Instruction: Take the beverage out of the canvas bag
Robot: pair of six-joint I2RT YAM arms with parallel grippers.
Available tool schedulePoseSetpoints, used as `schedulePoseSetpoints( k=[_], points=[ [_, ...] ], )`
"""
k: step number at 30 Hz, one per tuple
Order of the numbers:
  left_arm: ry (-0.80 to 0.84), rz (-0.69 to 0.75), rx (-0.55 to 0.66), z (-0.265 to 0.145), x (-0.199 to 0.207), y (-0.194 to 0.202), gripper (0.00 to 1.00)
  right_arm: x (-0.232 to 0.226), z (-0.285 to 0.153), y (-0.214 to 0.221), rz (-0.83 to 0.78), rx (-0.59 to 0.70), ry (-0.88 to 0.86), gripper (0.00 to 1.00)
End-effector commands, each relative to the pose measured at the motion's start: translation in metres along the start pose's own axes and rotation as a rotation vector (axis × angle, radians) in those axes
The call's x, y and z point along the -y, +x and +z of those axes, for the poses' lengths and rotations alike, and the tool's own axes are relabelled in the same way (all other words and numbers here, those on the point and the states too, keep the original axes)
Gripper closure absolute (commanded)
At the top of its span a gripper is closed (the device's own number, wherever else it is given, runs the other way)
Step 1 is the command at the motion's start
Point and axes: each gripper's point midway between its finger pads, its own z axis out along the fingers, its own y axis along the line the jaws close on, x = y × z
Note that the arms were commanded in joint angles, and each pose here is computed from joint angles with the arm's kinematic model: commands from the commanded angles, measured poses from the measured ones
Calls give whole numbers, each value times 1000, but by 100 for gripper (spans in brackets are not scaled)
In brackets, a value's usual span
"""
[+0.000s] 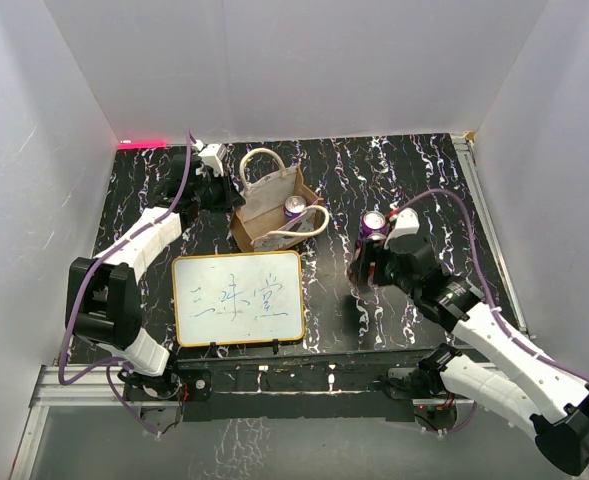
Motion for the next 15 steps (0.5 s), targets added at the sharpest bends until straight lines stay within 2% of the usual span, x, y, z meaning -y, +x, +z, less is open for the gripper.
schedulePoseSetpoints(
  k=[1, 6, 10, 15],
  points=[
    [59, 25, 74, -16, 23, -29, 100, -14, -5, -1, 111, 34, -74, 93],
    [55, 26, 69, -15, 23, -29, 100, -7, 3, 20, 148, -17, -36, 93],
    [53, 25, 70, -16, 22, -29, 100, 20, 12, 36, 212, -28, 120, 93],
    [54, 23, 66, -15, 22, -28, 100, 55, 15, 40, 247, 33, 312, 93]
  ],
)
